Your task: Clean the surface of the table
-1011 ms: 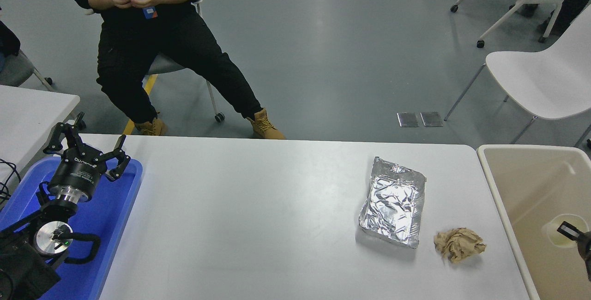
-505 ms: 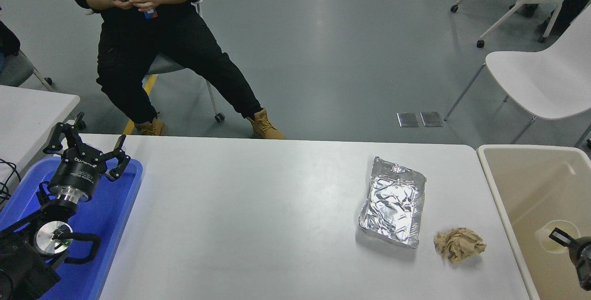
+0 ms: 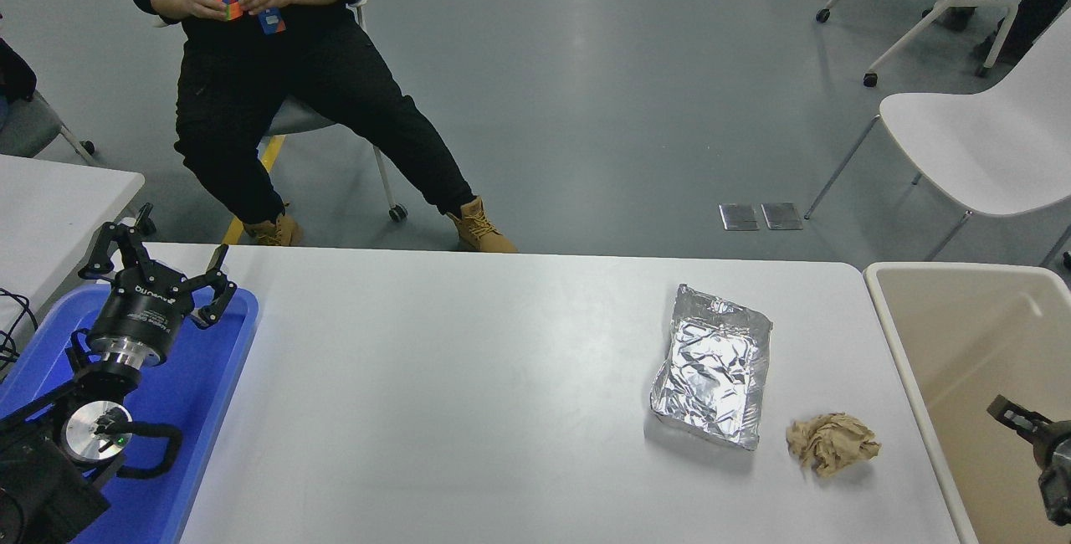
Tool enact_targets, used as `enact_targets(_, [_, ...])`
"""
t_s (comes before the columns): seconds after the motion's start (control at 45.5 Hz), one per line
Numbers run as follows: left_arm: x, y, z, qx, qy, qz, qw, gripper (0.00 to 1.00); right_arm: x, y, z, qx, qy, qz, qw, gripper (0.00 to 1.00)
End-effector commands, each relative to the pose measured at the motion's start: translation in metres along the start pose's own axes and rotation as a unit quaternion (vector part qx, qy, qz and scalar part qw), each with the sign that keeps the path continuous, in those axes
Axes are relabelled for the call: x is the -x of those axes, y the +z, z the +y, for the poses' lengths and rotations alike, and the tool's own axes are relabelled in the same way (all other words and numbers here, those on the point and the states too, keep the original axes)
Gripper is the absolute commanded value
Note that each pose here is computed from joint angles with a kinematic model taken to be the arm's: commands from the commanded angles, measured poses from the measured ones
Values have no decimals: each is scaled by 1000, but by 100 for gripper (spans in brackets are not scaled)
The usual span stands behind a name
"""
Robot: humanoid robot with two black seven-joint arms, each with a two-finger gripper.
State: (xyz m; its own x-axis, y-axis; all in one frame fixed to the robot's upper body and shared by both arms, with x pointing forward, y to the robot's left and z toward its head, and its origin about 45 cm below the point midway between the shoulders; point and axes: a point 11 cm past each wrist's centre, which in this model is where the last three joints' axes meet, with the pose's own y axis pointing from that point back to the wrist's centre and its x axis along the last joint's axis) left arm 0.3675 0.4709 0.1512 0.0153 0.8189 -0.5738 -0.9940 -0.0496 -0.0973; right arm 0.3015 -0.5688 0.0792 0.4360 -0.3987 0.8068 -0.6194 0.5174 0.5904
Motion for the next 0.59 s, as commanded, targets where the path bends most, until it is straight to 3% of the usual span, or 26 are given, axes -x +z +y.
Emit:
enact_targets(0.0, [0,0,0,0,0,0,1000,100,-71,-10,1,-10,68,-69,995,98])
enact_targets(0.264, [0,0,0,0,0,0,1000,100,-144,-32,10,-42,136,-206,968,98])
enact_targets(0.571, [0,0,0,0,0,0,1000,100,-185,-49,19,-74,166,-311,933,98])
